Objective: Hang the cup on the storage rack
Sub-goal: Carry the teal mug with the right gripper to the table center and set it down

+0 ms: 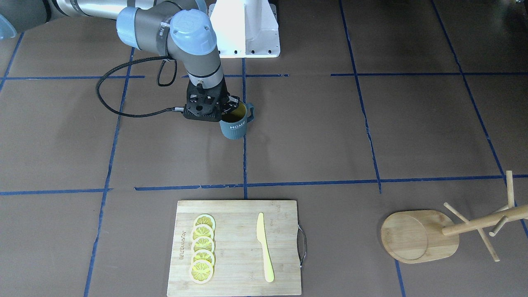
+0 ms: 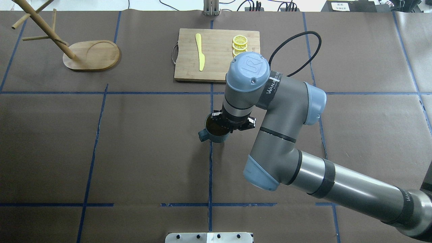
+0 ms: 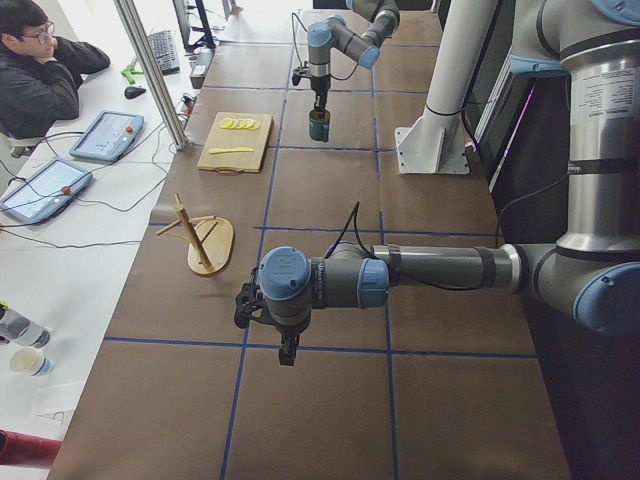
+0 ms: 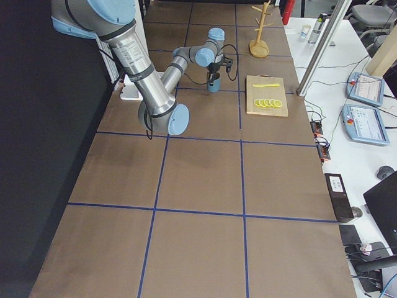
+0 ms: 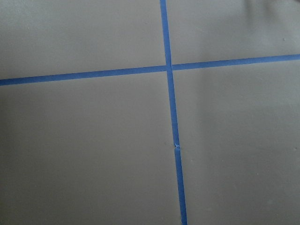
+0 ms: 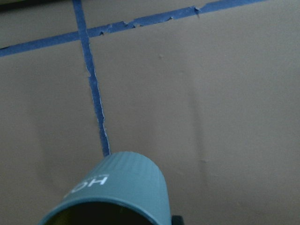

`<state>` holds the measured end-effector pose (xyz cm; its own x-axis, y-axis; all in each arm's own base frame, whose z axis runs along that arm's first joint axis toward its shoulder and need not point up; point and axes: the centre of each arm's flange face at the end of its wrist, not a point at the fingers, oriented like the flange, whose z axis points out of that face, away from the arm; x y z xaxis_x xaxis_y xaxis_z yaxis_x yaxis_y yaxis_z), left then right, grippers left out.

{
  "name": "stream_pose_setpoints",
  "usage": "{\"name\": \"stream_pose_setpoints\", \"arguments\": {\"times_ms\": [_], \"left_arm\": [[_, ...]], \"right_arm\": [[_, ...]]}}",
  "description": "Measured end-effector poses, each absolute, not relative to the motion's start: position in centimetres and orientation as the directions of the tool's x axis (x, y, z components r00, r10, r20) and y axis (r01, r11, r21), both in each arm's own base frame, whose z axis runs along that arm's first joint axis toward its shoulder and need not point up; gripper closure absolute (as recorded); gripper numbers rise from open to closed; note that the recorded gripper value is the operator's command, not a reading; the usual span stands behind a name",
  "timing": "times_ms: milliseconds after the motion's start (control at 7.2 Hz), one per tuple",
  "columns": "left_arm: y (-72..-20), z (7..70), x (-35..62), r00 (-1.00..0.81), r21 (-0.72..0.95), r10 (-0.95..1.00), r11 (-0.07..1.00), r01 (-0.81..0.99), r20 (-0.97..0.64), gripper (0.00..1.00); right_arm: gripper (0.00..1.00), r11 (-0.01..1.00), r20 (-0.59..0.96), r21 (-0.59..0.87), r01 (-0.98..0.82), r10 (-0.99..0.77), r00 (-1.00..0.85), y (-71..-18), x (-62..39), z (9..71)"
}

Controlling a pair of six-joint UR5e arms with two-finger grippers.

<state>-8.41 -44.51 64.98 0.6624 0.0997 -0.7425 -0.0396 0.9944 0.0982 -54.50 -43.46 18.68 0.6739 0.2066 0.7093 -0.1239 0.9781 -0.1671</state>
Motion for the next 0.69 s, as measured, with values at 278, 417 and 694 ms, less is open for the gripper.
{"name": "stream_pose_setpoints", "arguments": {"times_ms": [278, 417, 694], "left_arm": [[-44.5, 65.0, -8.2, 0.662, 0.097, 0.102, 0.994, -0.044, -0.743, 0.0], [-44.5, 65.0, -8.1, 0.662, 0.097, 0.103, 0.994, -0.045, -0.743, 0.0], [-44.6, 65.0, -8.1, 0.662, 0.097, 0.103, 0.994, -0.046, -0.743, 0.0]], "right_arm": [[0.99, 0.972, 0.692, -0.193, -0.132, 0.23, 0.684, -43.4, -57.2, 17.8], [0.84, 0.971, 0.685, -0.199, -0.132, 0.234, 0.689, -43.5, -58.0, 17.9], [0.0, 0.97, 0.675, -0.205, -0.131, 0.237, 0.699, -43.4, -58.7, 18.4]]}}
